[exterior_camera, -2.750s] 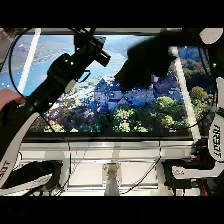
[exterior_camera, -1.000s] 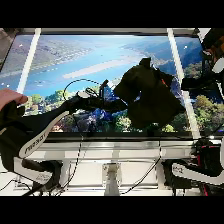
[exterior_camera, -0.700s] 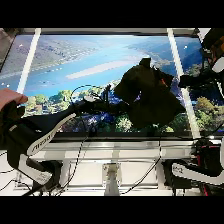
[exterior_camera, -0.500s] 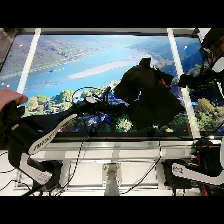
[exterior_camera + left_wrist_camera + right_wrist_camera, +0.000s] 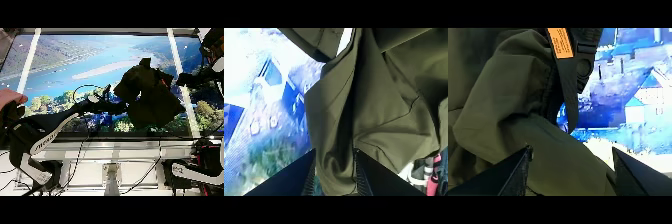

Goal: Fold the clothes and pants, and hang the long-sleeved shirts on hangers.

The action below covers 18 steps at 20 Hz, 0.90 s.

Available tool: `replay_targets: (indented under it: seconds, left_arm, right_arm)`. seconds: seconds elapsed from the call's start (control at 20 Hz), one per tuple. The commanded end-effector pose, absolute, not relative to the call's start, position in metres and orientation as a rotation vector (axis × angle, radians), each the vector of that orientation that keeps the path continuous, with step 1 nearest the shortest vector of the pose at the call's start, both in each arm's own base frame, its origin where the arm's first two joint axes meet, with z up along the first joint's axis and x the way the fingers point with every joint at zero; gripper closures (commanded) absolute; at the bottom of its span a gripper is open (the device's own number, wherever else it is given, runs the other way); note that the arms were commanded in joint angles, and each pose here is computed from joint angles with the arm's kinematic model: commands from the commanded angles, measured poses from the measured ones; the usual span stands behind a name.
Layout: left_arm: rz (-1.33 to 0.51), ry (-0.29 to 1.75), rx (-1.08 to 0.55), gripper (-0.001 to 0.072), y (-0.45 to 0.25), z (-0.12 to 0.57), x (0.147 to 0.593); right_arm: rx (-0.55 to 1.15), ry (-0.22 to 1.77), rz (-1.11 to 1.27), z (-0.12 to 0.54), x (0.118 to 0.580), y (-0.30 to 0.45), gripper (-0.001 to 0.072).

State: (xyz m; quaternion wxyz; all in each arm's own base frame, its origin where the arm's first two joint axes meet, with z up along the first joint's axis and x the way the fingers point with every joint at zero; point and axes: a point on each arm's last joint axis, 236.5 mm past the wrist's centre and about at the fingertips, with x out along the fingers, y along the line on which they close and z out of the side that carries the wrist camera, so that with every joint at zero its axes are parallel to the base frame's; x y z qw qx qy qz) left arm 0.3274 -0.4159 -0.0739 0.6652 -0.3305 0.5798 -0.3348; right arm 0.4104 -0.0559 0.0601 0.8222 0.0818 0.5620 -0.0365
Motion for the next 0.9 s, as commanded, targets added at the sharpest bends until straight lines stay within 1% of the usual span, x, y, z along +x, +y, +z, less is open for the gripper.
replay_targets:
  seconds: [0.0, 0.2, 0.35, 0.4, 0.45, 0.5, 0.6, 0.65, 0.75, 0.8, 0.85]
  left_arm:
    - [-0.775, 1.35, -0.744, 0.0402, -0.419, -0.08, 0.318]
    - [-0.769, 1.375, -0.758, 0.0399, -0.423, -0.088, 0.314]
    - [-0.742, 1.397, -0.911, 0.0409, -0.434, -0.085, 0.32]
    - [-0.746, 1.395, -0.926, 0.0454, -0.437, -0.084, 0.322]
    - [-0.752, 1.389, -0.926, 0.0605, -0.438, -0.081, 0.324]
    - [-0.758, 1.375, -0.929, 0.0697, -0.438, -0.077, 0.329]
    - [-0.775, 1.334, -0.934, 0.0698, -0.438, -0.064, 0.343]
    - [-0.791, 1.293, -0.925, 0.07, -0.433, -0.055, 0.354]
    - [-0.81, 1.204, -0.903, 0.0702, -0.416, -0.031, 0.376]
    - [-0.814, 1.157, -0.854, 0.0703, -0.4, -0.018, 0.387]
    - [-0.814, 1.11, -0.772, 0.0703, -0.381, -0.006, 0.397]
  right_arm:
    - [0.177, 1.192, -0.073, 0.061, 0.411, -0.054, 0.0141]
    - [0.19, 1.178, -0.064, 0.063, 0.414, -0.051, 0.0141]
    - [0.196, 1.17, -0.06, 0.063, 0.416, -0.05, 0.0141]
    - [0.196, 1.169, -0.06, 0.063, 0.416, -0.05, 0.0141]
    - [0.195, 1.169, -0.06, 0.063, 0.416, -0.05, 0.0141]
    - [0.193, 1.166, -0.062, 0.064, 0.417, -0.051, 0.0141]
    - [0.183, 1.135, -0.071, 0.067, 0.424, -0.054, 0.0149]
    - [0.173, 1.116, -0.078, 0.068, 0.427, -0.057, 0.0171]
    - [0.133, 1.122, -0.107, 0.067, 0.426, -0.068, 0.0172]
    - [0.118, 1.124, -0.12, 0.067, 0.425, -0.072, 0.0174]
    - [0.115, 1.122, -0.124, 0.067, 0.425, -0.073, 0.0185]
